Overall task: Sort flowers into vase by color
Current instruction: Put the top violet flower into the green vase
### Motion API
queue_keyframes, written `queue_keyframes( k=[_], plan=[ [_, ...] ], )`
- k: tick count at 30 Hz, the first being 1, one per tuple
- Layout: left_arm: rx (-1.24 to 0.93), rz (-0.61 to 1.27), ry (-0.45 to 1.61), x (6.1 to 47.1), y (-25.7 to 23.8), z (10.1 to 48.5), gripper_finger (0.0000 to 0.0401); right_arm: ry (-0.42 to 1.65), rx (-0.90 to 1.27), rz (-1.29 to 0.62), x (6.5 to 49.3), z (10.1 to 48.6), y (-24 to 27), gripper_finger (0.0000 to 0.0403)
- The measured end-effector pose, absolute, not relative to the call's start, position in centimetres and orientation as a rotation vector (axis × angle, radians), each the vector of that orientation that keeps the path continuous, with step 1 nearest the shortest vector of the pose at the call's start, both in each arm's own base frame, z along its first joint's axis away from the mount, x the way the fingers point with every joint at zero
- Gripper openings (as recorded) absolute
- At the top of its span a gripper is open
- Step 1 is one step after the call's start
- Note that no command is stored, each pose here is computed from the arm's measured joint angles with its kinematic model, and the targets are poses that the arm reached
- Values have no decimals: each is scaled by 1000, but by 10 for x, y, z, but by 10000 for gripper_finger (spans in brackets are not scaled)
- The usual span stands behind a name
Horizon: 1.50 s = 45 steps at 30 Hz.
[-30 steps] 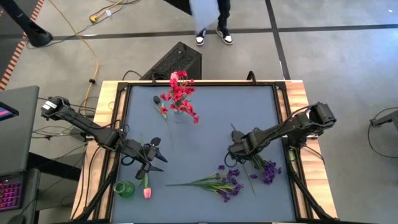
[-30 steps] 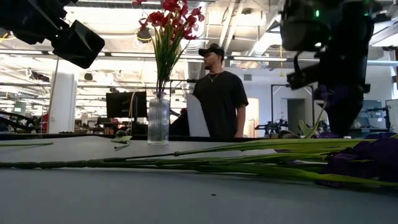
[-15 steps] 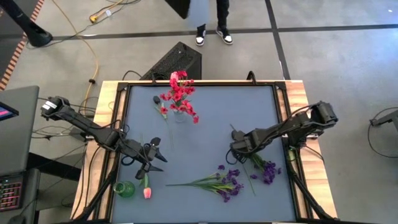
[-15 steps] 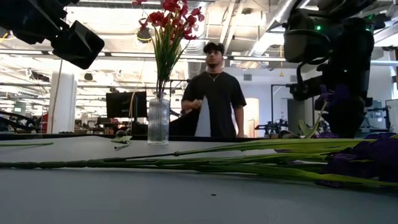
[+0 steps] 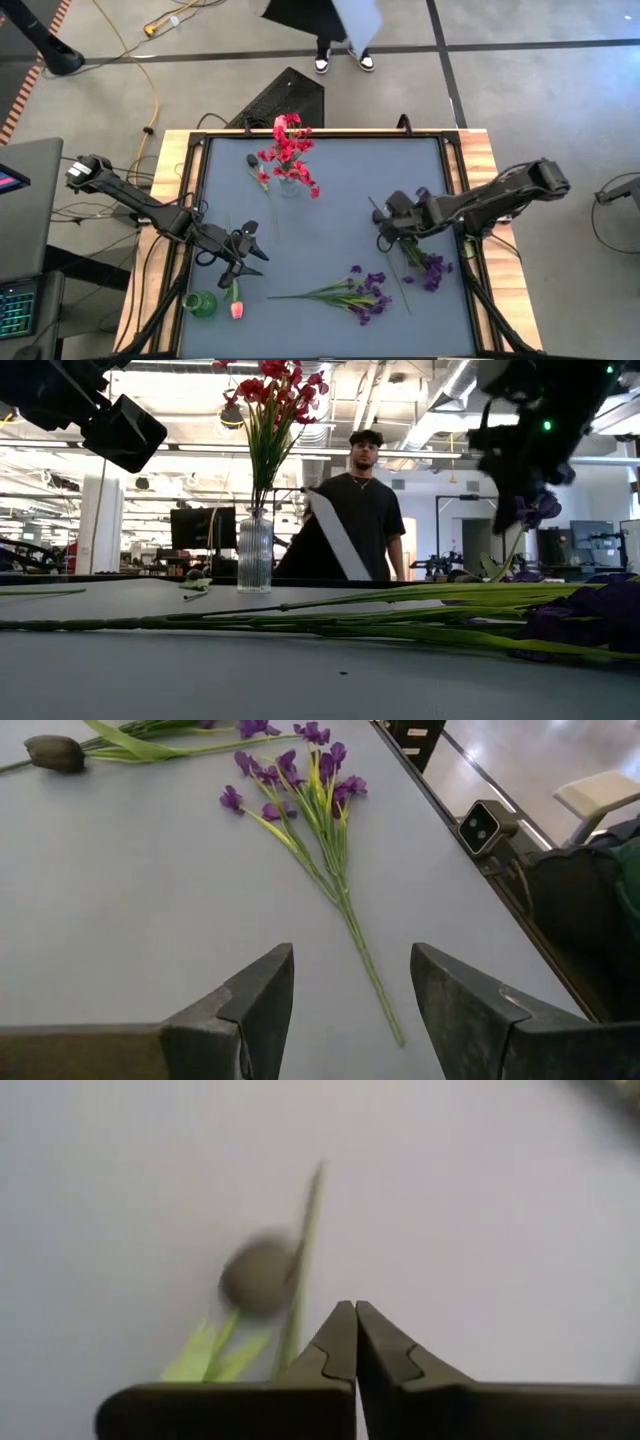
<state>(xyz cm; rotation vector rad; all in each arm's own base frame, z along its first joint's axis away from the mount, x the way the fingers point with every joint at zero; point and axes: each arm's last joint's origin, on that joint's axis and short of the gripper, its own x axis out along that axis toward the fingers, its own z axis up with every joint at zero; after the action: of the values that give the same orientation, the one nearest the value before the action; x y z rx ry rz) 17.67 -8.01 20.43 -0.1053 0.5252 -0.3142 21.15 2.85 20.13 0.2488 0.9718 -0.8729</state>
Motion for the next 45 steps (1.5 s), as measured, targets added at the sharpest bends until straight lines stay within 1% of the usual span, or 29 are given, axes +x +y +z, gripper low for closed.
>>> queue_keyframes(
  k=[3, 6, 10, 13, 15, 17, 21, 24, 26, 28, 34, 41, 45],
  plan=[
    [-121, -310, 528, 177, -80, 204, 190, 863, 190, -888, 208, 220, 25, 37],
    [-146, -304, 532, 177, -80, 204, 190, 825, 214, -839, 206, 234, 25, 34],
    [-160, -300, 535, 177, -80, 204, 190, 837, 289, -767, 206, 238, 27, 33],
    [-144, -300, 528, 177, -80, 204, 190, 902, 300, -738, 210, 230, 29, 51],
    [-143, -294, 525, 177, -80, 205, 190, 966, 326, -713, 215, 223, 30, 75],
    [-143, -293, 525, 177, -80, 205, 190, 1024, 350, -694, 219, 216, 30, 108],
    [-143, -293, 524, 177, -80, 205, 190, 1128, 359, -699, 223, 200, 30, 190],
    [-143, -293, 526, 177, -80, 205, 190, 1227, 368, -688, 217, 181, 29, 247],
    [-142, -297, 527, 177, -81, 205, 190, 1249, 374, -681, 211, 172, 30, 272],
    [-134, -300, 526, 177, -81, 205, 190, 1229, 393, -668, 207, 166, 31, 286],
    [-124, -302, 524, 177, -81, 205, 190, 1185, 467, -632, 200, 150, 37, 291],
    [-125, -299, 524, 177, -81, 205, 190, 1234, 439, -671, 201, 134, 37, 291],
    [-139, -295, 526, 177, -81, 205, 190, 1267, 406, -687, 202, 125, 40, 276]
  ],
)
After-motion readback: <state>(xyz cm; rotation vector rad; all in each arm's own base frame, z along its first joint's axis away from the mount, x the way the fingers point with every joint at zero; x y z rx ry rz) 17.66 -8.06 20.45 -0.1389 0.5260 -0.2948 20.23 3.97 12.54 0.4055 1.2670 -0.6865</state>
